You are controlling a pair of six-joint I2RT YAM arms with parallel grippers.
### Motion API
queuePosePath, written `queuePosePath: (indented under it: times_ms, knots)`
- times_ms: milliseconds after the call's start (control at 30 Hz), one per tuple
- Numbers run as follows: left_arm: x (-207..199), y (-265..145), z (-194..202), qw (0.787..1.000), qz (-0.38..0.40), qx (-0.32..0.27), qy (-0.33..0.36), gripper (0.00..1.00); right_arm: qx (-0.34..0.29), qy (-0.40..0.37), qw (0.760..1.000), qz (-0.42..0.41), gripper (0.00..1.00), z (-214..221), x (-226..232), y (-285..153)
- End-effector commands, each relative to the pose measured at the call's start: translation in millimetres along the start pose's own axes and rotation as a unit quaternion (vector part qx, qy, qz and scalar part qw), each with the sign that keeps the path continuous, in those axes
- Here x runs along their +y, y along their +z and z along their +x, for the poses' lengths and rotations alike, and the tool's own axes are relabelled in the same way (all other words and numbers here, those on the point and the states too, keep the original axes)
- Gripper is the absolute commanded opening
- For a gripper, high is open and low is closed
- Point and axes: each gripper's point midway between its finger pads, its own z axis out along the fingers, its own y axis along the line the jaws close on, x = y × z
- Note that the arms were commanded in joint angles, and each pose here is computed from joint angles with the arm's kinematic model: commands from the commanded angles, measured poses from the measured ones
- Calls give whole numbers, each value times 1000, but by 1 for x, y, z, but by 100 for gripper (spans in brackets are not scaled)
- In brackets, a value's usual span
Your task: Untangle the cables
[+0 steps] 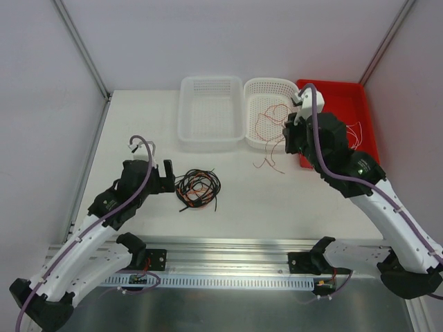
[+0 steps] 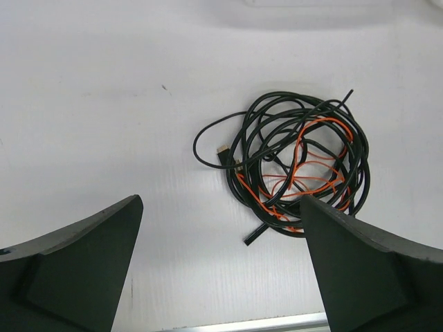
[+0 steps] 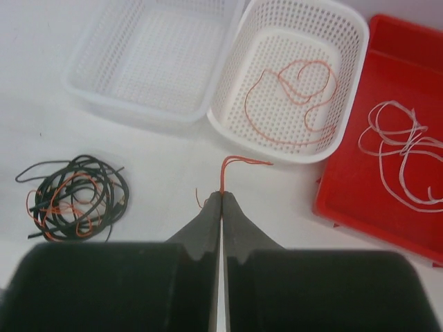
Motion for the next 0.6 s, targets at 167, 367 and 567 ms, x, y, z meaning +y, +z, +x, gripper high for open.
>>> queuePosePath:
  times_ms: [167, 367, 567]
  knots:
    - [13, -5, -16, 998, -22, -60, -1, 99, -123, -42, 990, 49, 1, -116, -19, 21]
    - [6, 0, -13, 999, -9, -43, 5, 99, -174, -30, 980, 88, 1, -159, -48, 64]
    - [4, 4, -10, 999, -8, -30, 16, 99, -145, -4, 982, 120, 1, -142, -80, 149]
